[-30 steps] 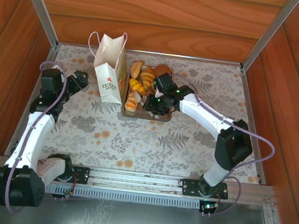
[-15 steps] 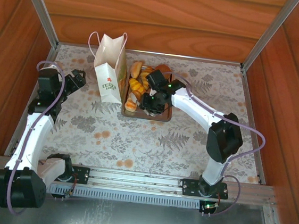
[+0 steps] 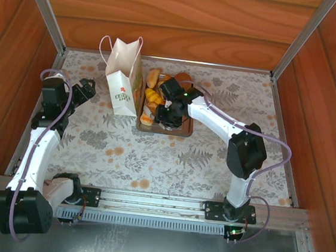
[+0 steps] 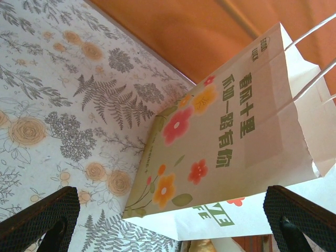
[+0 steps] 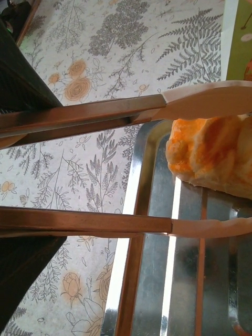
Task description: Place the fake bread into the paper bag
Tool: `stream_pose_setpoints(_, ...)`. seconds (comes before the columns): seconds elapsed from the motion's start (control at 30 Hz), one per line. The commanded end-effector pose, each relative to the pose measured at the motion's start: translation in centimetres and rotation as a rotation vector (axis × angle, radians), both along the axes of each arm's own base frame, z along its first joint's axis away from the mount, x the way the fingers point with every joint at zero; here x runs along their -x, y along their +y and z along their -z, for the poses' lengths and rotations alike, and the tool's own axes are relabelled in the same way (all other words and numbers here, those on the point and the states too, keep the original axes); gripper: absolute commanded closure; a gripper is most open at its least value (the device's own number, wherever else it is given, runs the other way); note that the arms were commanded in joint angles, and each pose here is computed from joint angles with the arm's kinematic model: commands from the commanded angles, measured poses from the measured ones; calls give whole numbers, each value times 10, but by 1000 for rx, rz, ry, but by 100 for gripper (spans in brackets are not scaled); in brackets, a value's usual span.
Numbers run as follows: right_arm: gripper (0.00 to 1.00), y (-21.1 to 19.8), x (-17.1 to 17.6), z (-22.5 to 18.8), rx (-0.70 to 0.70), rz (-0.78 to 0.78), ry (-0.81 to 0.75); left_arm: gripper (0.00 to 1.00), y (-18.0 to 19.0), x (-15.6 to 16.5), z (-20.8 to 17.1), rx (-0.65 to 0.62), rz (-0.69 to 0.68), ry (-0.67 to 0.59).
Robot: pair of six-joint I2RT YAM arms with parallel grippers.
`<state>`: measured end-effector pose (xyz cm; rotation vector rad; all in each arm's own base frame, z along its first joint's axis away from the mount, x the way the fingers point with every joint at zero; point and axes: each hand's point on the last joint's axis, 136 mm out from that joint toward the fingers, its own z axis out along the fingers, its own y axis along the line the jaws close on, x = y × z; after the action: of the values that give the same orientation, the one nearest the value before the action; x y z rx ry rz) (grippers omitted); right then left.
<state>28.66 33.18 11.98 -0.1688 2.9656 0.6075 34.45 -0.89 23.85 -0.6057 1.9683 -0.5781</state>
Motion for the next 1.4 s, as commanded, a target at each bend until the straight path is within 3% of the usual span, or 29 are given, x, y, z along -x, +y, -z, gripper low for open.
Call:
stream_pose_setpoints(0.0, 44, 9, 1, -9, -15, -27, -12, 4, 0, -1, -5, 1, 11, -27)
stream_pose_setpoints(0.5, 44, 12, 0, -3, 3, -35, 0, 4, 1, -2, -3, 7, 13, -24)
stream_pose_setpoints(0.77, 50, 6, 3, 3, 41, -46, 21, 4, 2, -3, -1, 7, 10, -19)
stream_pose_setpoints(1.03, 58, -7, 6, -14, 61, -50, -30, 4, 0, -2, -7, 20, 18, -23)
stream_pose_setpoints(1.37, 60, -33, 14, -45, 68, -78, -143, 4, -8, -1, -24, 81, 43, -41)
